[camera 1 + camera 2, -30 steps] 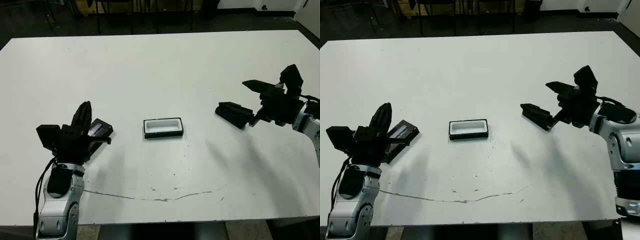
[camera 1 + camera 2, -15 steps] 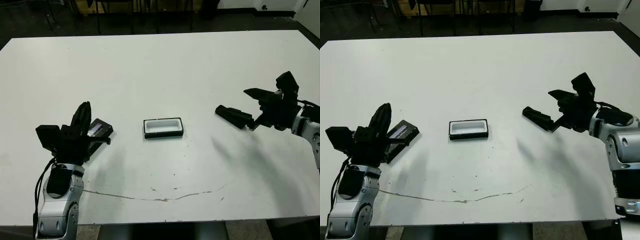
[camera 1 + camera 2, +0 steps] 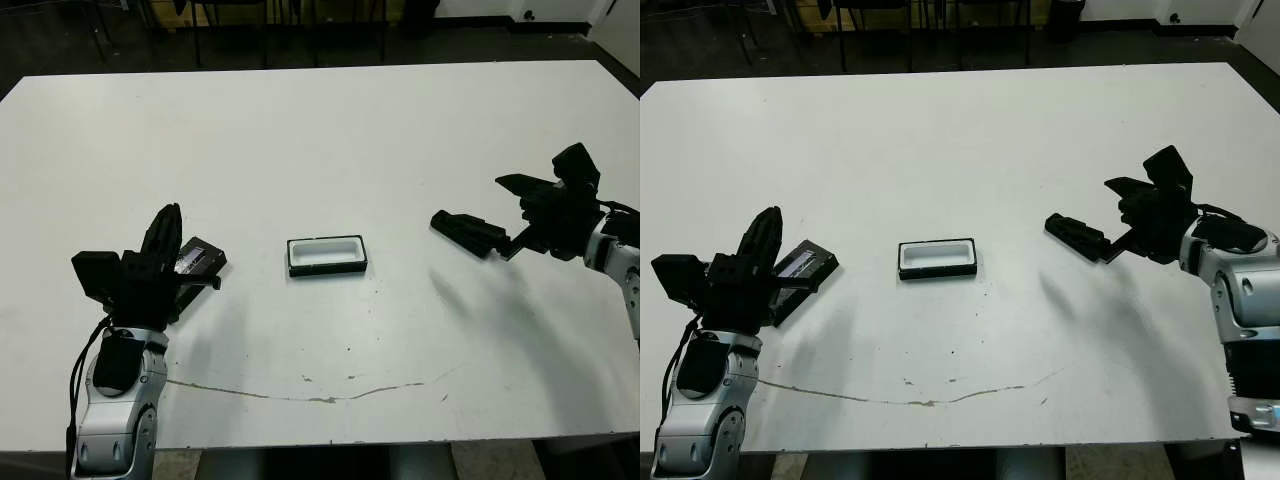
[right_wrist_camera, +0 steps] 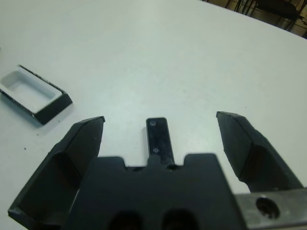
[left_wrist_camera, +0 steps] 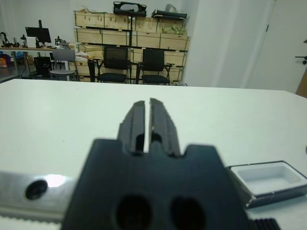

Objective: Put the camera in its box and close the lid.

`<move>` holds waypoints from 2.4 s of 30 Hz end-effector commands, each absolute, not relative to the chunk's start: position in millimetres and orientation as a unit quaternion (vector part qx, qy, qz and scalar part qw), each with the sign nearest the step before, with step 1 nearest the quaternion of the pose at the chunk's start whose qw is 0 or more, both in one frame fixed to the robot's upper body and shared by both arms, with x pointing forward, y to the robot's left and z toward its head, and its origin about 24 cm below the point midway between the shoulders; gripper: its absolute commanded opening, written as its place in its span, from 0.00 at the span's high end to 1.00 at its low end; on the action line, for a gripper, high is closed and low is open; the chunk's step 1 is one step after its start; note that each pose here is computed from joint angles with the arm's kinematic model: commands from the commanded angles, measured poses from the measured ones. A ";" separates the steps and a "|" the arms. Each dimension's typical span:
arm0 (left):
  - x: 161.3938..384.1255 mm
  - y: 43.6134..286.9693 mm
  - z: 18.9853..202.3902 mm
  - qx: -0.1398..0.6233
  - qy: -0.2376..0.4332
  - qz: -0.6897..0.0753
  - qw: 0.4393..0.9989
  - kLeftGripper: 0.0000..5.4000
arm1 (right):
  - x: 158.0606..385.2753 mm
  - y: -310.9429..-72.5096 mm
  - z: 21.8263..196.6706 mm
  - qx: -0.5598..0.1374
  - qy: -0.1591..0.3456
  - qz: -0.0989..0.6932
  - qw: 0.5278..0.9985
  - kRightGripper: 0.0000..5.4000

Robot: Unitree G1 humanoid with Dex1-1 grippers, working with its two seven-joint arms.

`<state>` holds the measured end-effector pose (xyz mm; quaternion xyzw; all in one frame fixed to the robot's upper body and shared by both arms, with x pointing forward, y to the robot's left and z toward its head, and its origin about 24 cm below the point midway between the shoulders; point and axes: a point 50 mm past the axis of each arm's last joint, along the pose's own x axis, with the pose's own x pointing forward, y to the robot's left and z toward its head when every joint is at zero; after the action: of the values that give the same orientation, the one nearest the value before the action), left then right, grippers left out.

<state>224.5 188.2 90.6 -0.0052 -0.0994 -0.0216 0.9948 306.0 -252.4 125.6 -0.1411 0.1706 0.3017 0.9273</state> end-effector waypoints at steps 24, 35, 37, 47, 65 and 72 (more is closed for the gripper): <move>220.4 195.5 82.3 0.009 -0.075 -0.018 0.997 1.00 | 287.4 -258.1 82.4 -0.109 0.235 0.276 0.925 0.00; 220.0 195.4 81.2 0.004 -0.072 -0.020 0.997 1.00 | 285.2 -259.3 82.2 -0.092 0.239 0.257 0.932 0.00; 220.1 195.6 81.1 0.003 -0.072 -0.019 0.997 1.00 | 284.8 -259.3 82.4 -0.091 0.239 0.255 0.933 0.00; 219.4 196.3 81.2 0.006 -0.072 -0.018 0.997 1.00 | 283.4 -263.1 77.5 -0.060 0.250 0.240 0.936 0.00; 219.4 196.6 82.3 0.008 -0.071 -0.016 0.997 1.00 | 282.3 -261.5 64.1 -0.112 0.257 0.246 0.928 0.00; 219.6 196.9 82.2 0.007 -0.070 -0.015 0.997 1.00 | 281.0 -263.0 58.3 -0.100 0.253 0.238 0.932 0.00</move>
<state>221.0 192.8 86.6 0.0009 -0.0869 -0.0204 0.9960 285.9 -262.2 70.9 -0.1154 0.2375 0.2458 0.9326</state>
